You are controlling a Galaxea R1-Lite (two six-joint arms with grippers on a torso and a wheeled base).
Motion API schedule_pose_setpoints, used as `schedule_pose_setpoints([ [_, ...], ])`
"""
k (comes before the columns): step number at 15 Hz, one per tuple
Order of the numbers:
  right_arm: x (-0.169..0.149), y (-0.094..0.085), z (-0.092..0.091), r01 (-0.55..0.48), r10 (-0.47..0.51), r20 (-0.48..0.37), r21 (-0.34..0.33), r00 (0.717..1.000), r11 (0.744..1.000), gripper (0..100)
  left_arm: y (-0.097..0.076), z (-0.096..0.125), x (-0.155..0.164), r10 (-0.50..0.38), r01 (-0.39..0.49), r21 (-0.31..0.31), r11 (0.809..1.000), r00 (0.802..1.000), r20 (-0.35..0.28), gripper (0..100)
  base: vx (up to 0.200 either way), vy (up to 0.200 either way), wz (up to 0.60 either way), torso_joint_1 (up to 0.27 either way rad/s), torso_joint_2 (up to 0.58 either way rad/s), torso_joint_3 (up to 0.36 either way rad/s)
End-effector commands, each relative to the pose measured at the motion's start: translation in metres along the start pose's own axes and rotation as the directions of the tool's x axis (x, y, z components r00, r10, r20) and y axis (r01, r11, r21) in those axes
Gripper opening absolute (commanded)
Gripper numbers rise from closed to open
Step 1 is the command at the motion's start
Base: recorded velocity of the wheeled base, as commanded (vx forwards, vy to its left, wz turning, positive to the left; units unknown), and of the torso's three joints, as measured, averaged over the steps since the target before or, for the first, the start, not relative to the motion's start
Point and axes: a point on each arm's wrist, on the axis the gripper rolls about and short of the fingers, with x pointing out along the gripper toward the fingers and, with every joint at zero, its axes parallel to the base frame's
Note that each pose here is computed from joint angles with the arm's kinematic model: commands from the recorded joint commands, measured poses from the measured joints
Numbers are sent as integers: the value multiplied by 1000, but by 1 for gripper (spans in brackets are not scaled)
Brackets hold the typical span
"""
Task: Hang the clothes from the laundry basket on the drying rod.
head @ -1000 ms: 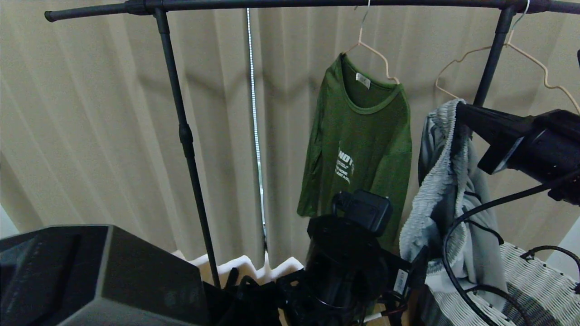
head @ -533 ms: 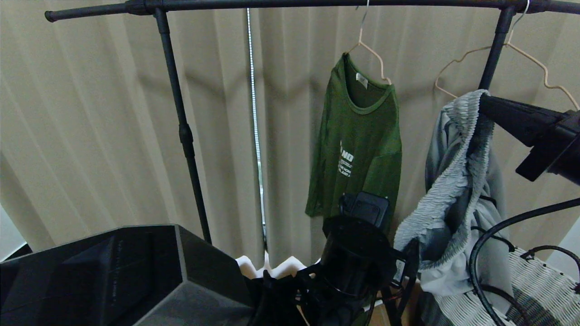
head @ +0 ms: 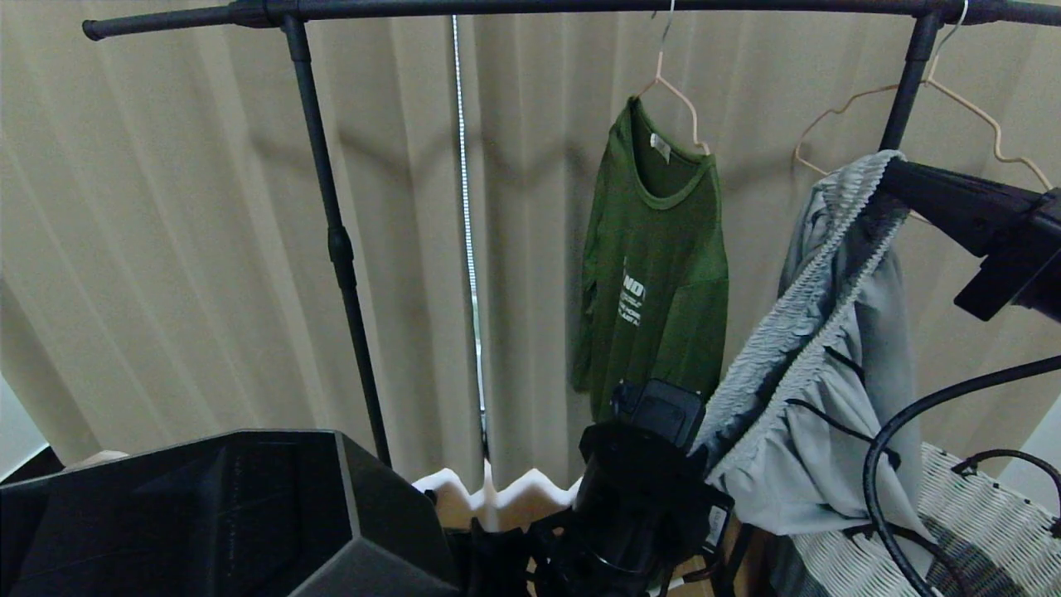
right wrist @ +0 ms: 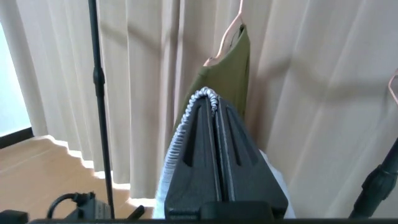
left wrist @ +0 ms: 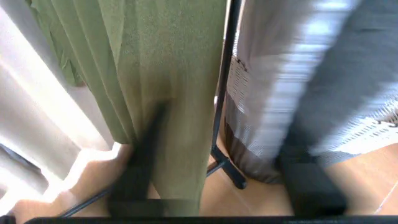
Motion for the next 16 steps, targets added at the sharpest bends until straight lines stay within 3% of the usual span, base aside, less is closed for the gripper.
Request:
schedule_pose_setpoints([
  [1, 4, 0, -3, 0, 0, -11, -1, 1000, 1000, 0, 3, -2, -11, -11, 10, 8, 1000, 999, 43, 0, 0, 0, 0, 0, 0, 0],
  [2, 4, 0, -4, 0, 0, -25, -2, 1000, 1000, 0, 10, -6, -24, -18, 10, 85, 996, 995, 95, 0, 0, 0, 0, 0, 0, 0],
  [4, 6, 0, -7, -1, 0, -54, -2, 999, 1000, 0, 29, -6, -40, 9, -26, 160, 987, 995, 103, 0, 0, 0, 0, 0, 0, 0],
  [7, 12, 1, -21, -8, 7, -141, -4, 990, 1000, 0, 59, 35, -74, 47, -66, 134, 989, 989, 142, 0, 0, 0, 0, 0, 0, 0],
  [12, 21, 5, -31, -80, 80, -176, 5, 981, 997, 0, 118, 111, -140, 100, -121, 80, 989, 970, 219, 0, 0, 0, 0, 0, 0, 0],
  [15, 23, 8, -25, -91, 91, -138, 7, 986, 996, 0, 129, 155, -177, 127, -147, 68, 987, 962, 243, 0, 0, 0, 0, 0, 0, 0],
  [16, 23, 7, -22, -90, 90, -114, 6, 989, 996, 0, 132, 179, -194, 146, -167, 62, 984, 956, 256, 0, 0, 0, 0, 0, 0, 0],
])
